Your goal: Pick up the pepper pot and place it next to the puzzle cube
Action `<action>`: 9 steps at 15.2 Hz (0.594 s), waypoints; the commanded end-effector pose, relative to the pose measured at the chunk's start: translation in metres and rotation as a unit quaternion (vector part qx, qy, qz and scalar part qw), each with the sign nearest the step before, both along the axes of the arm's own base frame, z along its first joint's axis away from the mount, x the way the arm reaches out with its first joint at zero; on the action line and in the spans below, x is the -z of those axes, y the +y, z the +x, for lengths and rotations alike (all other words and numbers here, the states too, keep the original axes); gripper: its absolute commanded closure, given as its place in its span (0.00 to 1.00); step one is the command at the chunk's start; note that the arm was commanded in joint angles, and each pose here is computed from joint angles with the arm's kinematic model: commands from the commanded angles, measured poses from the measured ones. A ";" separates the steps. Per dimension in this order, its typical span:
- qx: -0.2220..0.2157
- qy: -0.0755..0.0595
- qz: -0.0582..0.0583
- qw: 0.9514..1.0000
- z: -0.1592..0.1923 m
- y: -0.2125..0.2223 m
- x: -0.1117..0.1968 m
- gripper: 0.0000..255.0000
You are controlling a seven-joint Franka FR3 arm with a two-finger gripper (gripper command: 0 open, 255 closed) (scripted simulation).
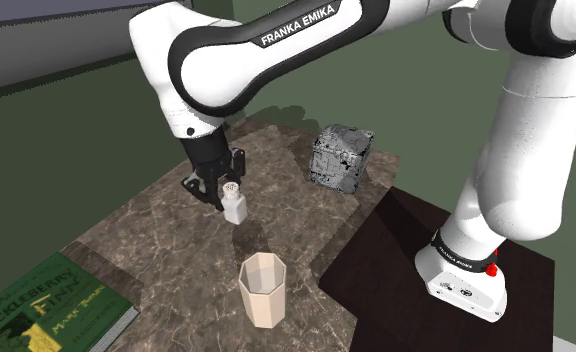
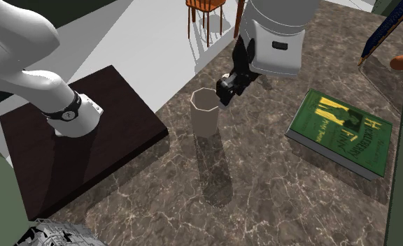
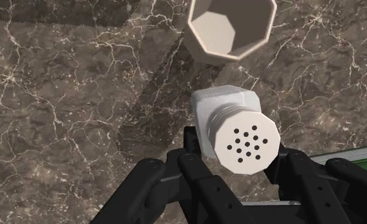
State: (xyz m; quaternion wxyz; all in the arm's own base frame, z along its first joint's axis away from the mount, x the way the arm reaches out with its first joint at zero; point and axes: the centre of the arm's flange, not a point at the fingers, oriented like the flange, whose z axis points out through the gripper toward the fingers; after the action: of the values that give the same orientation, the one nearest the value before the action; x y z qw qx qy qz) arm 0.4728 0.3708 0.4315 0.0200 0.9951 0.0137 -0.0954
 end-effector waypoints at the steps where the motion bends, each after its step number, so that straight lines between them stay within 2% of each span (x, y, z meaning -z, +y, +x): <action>1: 0.000 0.000 0.000 1.000 -0.008 -0.025 -0.001 1.00; 9: 0.000 0.000 0.000 1.000 -0.030 -0.129 -0.001 1.00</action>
State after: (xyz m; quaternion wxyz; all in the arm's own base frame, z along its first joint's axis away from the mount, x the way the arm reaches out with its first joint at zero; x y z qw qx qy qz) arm 0.4446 0.2537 0.4308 0.0203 0.9951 0.0129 -0.0955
